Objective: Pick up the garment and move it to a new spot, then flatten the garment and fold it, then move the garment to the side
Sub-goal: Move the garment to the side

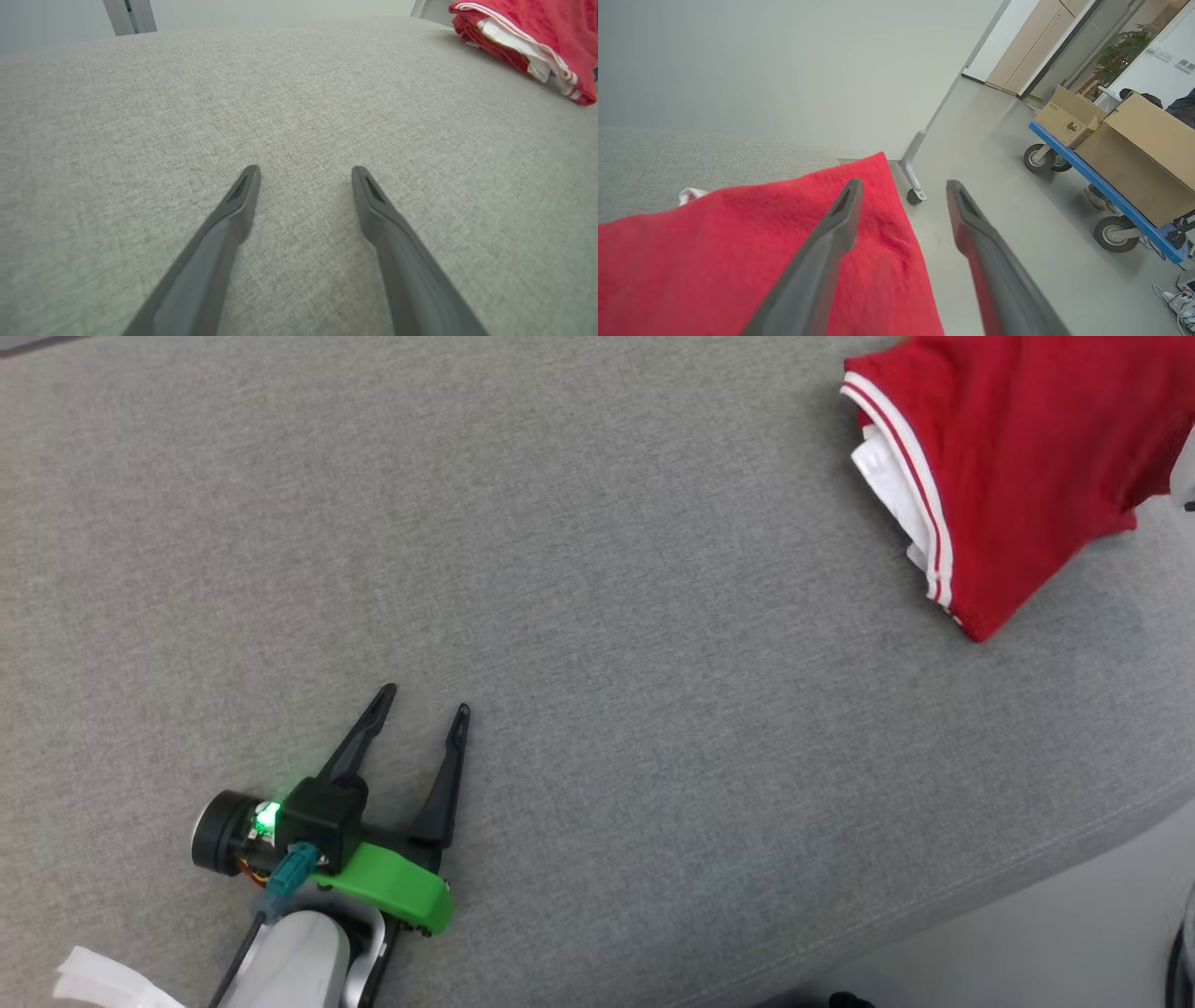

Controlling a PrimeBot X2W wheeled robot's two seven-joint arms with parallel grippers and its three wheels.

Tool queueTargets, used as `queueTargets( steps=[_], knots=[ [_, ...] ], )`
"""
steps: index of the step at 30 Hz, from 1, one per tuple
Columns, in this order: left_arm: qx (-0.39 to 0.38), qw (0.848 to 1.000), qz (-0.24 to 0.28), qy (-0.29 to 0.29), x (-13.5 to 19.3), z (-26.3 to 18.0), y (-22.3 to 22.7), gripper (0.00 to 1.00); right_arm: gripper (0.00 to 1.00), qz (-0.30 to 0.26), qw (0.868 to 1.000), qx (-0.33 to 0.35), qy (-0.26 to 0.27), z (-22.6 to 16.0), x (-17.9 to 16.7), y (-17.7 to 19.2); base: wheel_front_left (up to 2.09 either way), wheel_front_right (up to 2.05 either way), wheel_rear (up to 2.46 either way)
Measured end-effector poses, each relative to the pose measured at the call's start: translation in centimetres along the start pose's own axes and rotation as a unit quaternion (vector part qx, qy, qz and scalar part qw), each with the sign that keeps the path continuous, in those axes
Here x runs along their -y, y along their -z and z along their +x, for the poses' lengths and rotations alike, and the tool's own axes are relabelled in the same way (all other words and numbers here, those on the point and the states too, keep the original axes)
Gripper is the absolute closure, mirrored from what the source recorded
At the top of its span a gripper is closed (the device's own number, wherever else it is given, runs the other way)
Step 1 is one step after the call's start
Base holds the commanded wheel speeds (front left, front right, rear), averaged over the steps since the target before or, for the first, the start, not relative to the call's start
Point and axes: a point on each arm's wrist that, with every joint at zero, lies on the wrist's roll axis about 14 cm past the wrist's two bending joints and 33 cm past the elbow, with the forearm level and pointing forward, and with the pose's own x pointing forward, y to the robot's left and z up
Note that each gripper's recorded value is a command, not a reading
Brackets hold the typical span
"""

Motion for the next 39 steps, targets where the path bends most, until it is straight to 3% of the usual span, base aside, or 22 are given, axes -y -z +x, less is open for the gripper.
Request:
queueTargets(
  steps=[9, 16, 24, 32, 39],
  knots=[
    [0.006, 0.999, 0.0, -0.032, -1.8, -0.6, -0.5, 0.0, 0.0, 0.055, 0.996, 0.067, -0.032, -0.6, -5.9, -2.0, 0.0, 0.0, 0.0],
    [0.028, 0.996, 0.006, -0.08, -4.1, -1.8, -2.5, 0.0, 0.0, 0.133, 0.973, 0.171, -0.083, -2.9, -9.9, -8.8, 0.0, 0.0, 0.0],
    [0.051, 0.985, 0.004, -0.163, -7.4, -5.3, -4.4, 0.0, 0.0, 0.234, 0.951, 0.13, -0.156, -7.6, -15.2, -5.8, 0.0, 0.0, 0.0],
    [0.065, 0.969, 0.004, -0.237, -9.8, -10.3, -5.4, 0.0, 0.0, 0.264, 0.939, 0.065, -0.209, -12.5, -19.1, -1.7, 0.0, 0.0, 0.0],
    [0.074, 0.957, 0.003, -0.28, -10.3, -14.4, -5.6, 0.0, 0.0, 0.28, 0.931, 0.04, -0.232, -15.8, -20.2, -0.3, 0.0, 0.0, 0.0]
  ],
)
